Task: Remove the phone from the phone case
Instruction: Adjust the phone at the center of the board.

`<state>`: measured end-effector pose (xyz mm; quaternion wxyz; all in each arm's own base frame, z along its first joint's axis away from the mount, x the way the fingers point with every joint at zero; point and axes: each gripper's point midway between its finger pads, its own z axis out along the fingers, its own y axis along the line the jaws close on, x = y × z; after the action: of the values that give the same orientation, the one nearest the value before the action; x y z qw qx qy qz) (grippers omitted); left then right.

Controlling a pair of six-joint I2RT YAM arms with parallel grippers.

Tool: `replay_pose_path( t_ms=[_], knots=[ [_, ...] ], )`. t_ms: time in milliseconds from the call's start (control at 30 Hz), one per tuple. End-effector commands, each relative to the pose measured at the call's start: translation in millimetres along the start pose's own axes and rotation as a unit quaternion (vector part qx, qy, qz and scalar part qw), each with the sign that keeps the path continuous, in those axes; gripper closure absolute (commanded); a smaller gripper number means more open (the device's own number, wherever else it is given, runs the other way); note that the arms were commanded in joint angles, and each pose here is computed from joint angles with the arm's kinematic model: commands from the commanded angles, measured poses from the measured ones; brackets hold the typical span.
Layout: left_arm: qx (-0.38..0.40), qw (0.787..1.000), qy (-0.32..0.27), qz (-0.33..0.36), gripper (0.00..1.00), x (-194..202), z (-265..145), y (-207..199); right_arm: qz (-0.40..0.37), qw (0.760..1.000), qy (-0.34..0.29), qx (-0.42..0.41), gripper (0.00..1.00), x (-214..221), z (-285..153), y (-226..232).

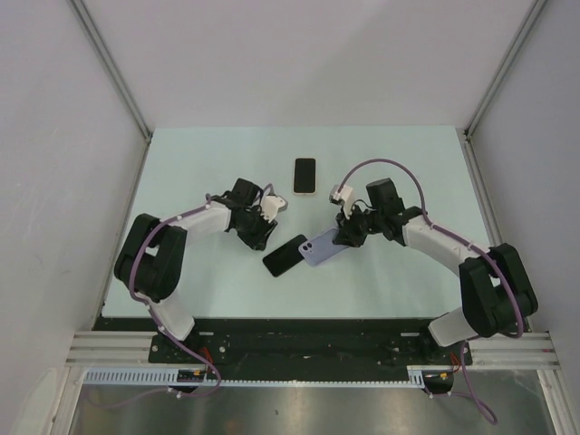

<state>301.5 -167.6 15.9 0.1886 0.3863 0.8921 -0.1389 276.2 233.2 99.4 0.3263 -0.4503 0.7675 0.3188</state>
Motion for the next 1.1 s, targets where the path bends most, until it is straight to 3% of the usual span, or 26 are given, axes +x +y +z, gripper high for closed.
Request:
replay_pose_path(
  t_ms=[0, 433, 1067],
  knots=[
    [0.055, 0.998, 0.018, 0.019, 0.59, 16, 7, -32, -0.022, 0.997, -0.031, 0.06, 1.0, -30, 11, -24],
    [0.094, 0.995, 0.037, 0.017, 0.61, 33, -4, -56, -0.027, 0.991, -0.072, 0.112, 1.0, -57, 23, -34],
    [0.115, 0.993, 0.029, 0.024, 0.62, 29, -14, -68, -0.016, 0.992, -0.084, 0.097, 1.0, -66, 33, -22]
  ],
)
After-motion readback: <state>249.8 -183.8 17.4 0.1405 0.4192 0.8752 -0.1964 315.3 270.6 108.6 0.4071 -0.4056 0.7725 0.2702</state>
